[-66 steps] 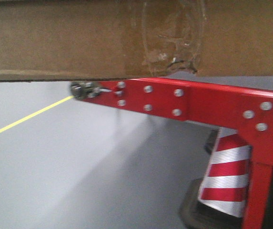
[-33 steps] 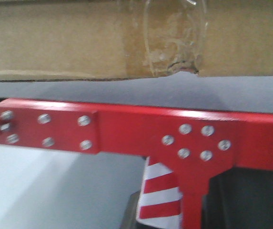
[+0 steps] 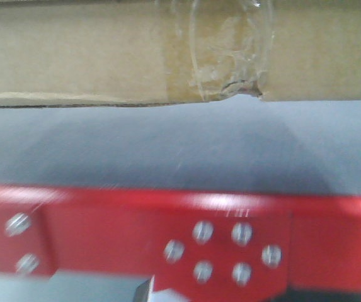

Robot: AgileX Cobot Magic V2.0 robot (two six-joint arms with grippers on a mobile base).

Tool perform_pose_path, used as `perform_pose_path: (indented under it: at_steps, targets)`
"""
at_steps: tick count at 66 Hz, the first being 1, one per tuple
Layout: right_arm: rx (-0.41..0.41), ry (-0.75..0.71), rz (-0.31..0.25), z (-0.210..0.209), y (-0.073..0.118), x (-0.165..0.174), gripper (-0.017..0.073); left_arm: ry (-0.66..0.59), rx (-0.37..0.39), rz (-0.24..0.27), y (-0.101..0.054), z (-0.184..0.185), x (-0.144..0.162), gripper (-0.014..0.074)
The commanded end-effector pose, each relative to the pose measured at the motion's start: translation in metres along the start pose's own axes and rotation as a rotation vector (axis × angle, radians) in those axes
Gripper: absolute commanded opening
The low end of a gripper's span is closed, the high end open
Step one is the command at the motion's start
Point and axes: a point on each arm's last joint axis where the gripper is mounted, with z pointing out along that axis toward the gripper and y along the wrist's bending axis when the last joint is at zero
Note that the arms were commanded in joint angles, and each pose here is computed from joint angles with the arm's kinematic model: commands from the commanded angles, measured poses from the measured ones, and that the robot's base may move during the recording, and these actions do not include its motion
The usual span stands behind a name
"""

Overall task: Grab carton from right shelf to conveyor
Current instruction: 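Carry the carton over the red conveyor frame onto the grey belt, then lower the carton onto the grey conveyor belt with both grippers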

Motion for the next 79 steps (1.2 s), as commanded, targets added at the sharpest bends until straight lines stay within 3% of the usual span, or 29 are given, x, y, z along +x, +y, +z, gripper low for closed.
perform_pose_path:
  at_steps: [1,79]
  targets:
    - [-0.014,-0.040,-0.014,-0.008,0.002,-0.001,-0.0070,-0.040,-0.060,0.030,0.007,-0.004,-0.004,-0.0017]
    - [-0.016,-0.148,-0.013,-0.009,0.002,-0.011,-0.0070,-0.104,-0.019,0.054,-0.006,0.016,-0.012,-0.0017]
